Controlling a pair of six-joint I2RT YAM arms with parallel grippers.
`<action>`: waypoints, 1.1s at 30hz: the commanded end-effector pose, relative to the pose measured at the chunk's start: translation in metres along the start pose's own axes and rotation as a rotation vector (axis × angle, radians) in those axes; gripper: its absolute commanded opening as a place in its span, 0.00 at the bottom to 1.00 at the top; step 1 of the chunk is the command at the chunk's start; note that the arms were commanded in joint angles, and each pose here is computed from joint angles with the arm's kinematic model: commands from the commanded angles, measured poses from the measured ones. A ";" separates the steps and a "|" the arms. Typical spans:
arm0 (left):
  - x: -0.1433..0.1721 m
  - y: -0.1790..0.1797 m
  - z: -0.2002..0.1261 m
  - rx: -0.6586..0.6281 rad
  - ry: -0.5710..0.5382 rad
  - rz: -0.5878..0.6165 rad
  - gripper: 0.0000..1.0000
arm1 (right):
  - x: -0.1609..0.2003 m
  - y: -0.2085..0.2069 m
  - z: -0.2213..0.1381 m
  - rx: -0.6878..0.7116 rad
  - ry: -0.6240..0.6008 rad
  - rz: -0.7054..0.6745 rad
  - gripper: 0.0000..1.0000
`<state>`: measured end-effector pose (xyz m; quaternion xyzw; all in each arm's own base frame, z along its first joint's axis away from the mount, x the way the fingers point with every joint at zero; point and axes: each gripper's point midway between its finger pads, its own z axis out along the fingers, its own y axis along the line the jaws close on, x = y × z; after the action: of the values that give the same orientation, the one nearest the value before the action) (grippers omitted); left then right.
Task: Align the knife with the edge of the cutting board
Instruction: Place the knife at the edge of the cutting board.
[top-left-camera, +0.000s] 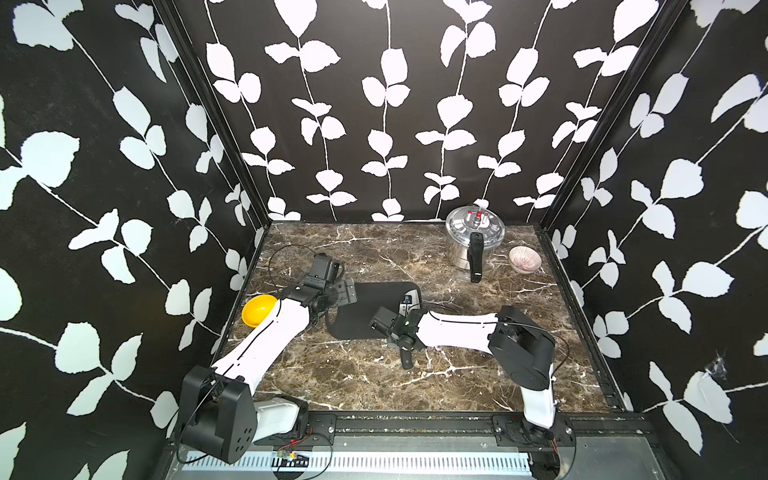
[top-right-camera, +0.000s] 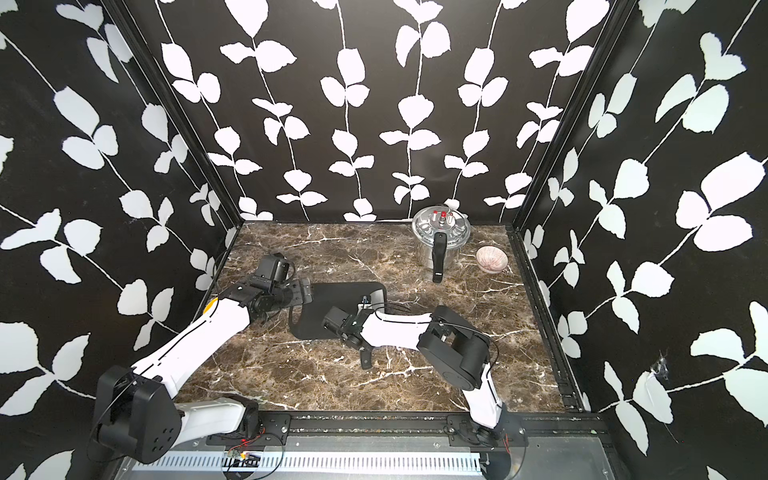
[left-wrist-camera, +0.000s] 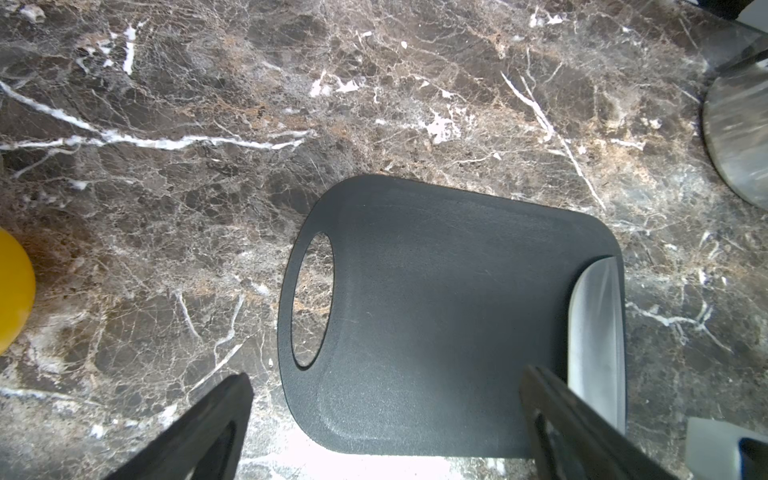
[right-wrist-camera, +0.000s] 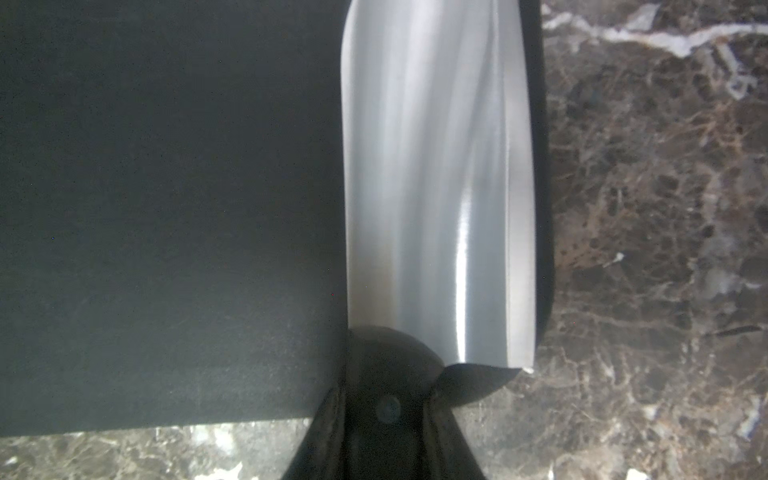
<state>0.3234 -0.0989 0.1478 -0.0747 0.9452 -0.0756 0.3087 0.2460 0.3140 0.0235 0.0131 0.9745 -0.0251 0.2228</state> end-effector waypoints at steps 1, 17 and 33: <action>-0.002 0.003 -0.005 -0.008 -0.003 -0.006 0.98 | -0.005 -0.010 -0.002 0.019 -0.016 -0.008 0.07; -0.002 0.001 -0.001 -0.006 0.002 -0.008 0.99 | -0.010 -0.015 0.000 0.031 -0.016 -0.005 0.07; -0.003 0.000 0.002 -0.008 0.004 -0.004 0.99 | -0.006 -0.014 0.002 0.036 0.008 -0.002 0.21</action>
<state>0.3240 -0.0997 0.1404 -0.0746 0.9488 -0.0726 0.2983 0.2508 0.3081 0.0238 0.0114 0.9748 -0.0306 0.2206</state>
